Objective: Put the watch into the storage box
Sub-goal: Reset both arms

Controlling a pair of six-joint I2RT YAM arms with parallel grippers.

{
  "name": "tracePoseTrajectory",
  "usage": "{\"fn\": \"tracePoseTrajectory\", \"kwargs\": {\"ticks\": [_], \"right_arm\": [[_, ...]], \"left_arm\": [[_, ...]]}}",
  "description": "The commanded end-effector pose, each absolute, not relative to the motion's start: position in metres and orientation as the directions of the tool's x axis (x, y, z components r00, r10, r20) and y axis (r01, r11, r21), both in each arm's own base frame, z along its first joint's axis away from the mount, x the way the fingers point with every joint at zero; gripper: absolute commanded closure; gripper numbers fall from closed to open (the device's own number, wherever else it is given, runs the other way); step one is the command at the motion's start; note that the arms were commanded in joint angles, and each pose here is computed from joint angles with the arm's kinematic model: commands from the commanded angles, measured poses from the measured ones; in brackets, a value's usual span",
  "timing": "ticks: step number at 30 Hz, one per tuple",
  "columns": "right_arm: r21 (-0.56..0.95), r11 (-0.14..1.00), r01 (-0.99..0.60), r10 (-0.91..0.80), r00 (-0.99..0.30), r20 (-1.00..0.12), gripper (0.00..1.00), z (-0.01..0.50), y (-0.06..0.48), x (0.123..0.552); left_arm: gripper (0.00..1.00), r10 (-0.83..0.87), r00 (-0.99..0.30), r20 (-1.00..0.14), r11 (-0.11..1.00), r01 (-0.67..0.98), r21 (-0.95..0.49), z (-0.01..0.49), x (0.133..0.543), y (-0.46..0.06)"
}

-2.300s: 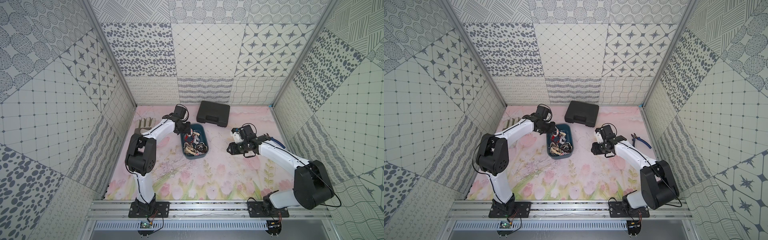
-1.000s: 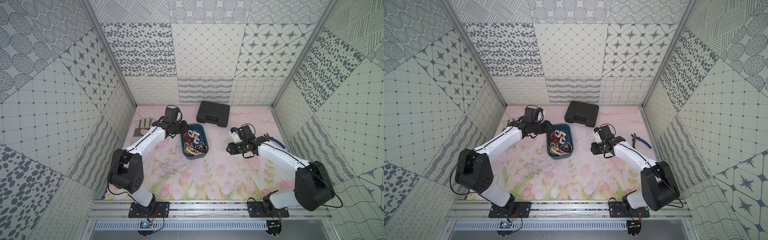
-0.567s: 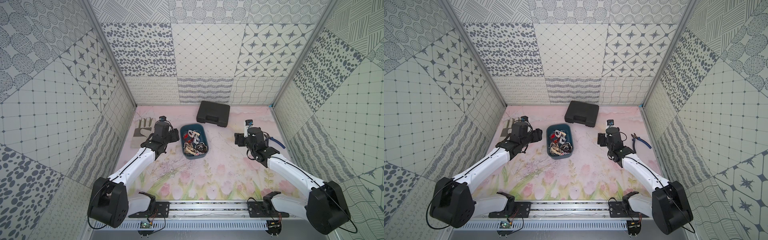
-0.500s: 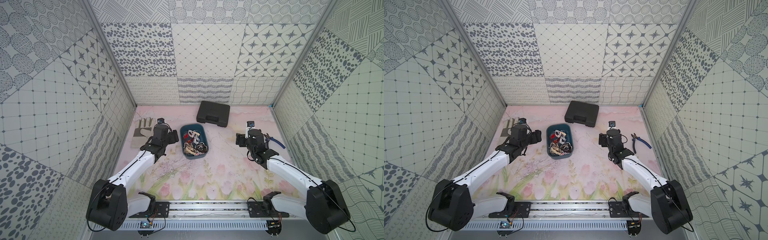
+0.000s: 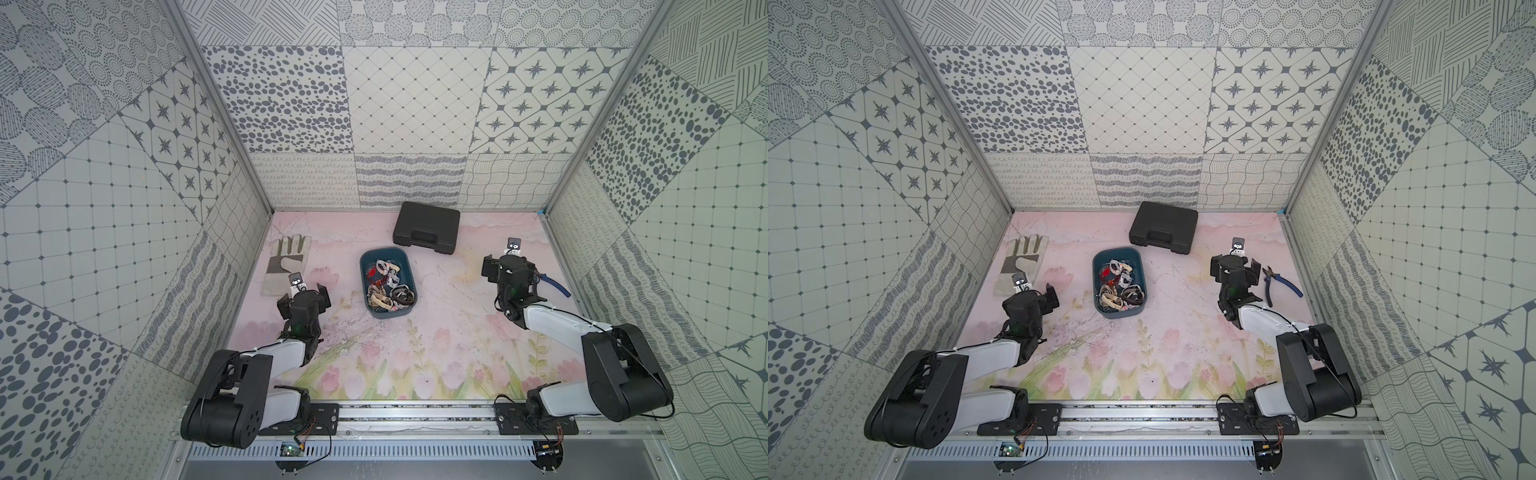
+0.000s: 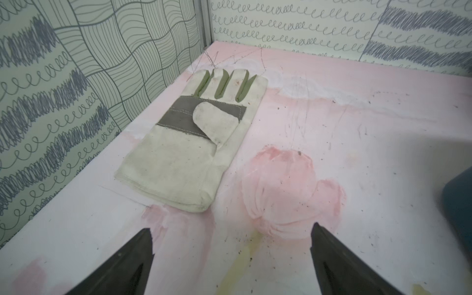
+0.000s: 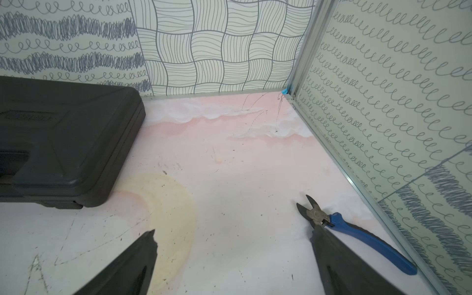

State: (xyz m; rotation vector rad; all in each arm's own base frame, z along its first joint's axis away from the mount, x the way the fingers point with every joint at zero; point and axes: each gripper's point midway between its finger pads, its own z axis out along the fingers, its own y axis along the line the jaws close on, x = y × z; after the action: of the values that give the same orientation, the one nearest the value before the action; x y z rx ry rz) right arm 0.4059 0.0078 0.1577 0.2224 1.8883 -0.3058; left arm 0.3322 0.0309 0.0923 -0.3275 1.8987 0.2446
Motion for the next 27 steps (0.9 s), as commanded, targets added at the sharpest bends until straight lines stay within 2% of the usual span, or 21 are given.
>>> {"fn": "tracePoseTrajectory", "kwargs": {"ticks": [1,5,7,12,13,14,16,19,21,22,24,27], "right_arm": [[-0.03,0.942,0.334,0.043,-0.206,-0.978,0.01,0.181,-0.012,0.403],[0.003,0.952,0.306,0.077,-0.231,-0.97,0.01,0.16,-0.027,0.386],[0.031,0.956,0.292,0.102,-0.231,-0.968,0.01,0.143,-0.032,0.382],[-0.006,0.965,0.261,0.071,-0.282,-0.957,0.01,0.119,-0.025,0.408],[-0.028,0.972,0.233,0.052,-0.331,-0.942,0.01,0.115,-0.018,0.408],[-0.022,0.973,0.229,0.054,-0.319,-0.946,0.01,0.116,-0.018,0.407],[-0.015,0.973,0.228,0.058,-0.308,-0.95,0.01,0.116,-0.018,0.406],[0.007,0.986,0.168,0.058,-0.298,-0.953,0.01,0.112,-0.012,0.403],[0.015,0.98,0.201,0.057,-0.204,-0.977,0.01,0.114,-0.018,0.399],[0.013,0.981,0.195,0.068,-0.28,-0.958,0.01,0.107,-0.017,0.398],[0.017,0.98,0.2,0.062,-0.224,-0.973,0.01,0.111,-0.018,0.399],[0.009,0.981,0.192,0.061,-0.267,-0.962,0.01,0.109,-0.016,0.399]], "left_arm": [[0.01,-0.09,-0.111,-0.99,0.942,-0.333,-0.048,0.136,0.341,0.033],[0.0,-0.042,-0.149,-0.988,0.961,-0.275,0.001,0.113,0.357,0.023],[0.01,0.007,-0.185,-0.983,0.989,-0.141,0.033,0.105,0.366,0.001],[0.01,-0.017,-0.267,-0.964,0.988,-0.154,0.025,0.092,0.378,0.004],[0.01,-0.004,-0.259,-0.966,0.988,-0.152,0.036,0.092,0.381,0.004],[0.01,0.005,-0.255,-0.967,0.987,-0.155,0.046,0.093,0.385,0.005],[0.01,-0.052,-0.334,-0.941,0.984,-0.179,0.009,0.086,0.39,0.011],[0.01,-0.078,-0.344,-0.936,0.984,-0.176,-0.017,0.083,0.393,0.015],[0.01,-0.069,-0.336,-0.939,0.984,-0.177,-0.008,0.084,0.395,0.017],[0.01,-0.074,-0.34,-0.937,0.984,-0.178,-0.013,0.084,0.394,0.017],[0.01,-0.071,-0.339,-0.938,0.984,-0.177,-0.01,0.084,0.395,0.017],[0.01,-0.073,-0.341,-0.937,0.984,-0.177,-0.012,0.084,0.394,0.017]]}}
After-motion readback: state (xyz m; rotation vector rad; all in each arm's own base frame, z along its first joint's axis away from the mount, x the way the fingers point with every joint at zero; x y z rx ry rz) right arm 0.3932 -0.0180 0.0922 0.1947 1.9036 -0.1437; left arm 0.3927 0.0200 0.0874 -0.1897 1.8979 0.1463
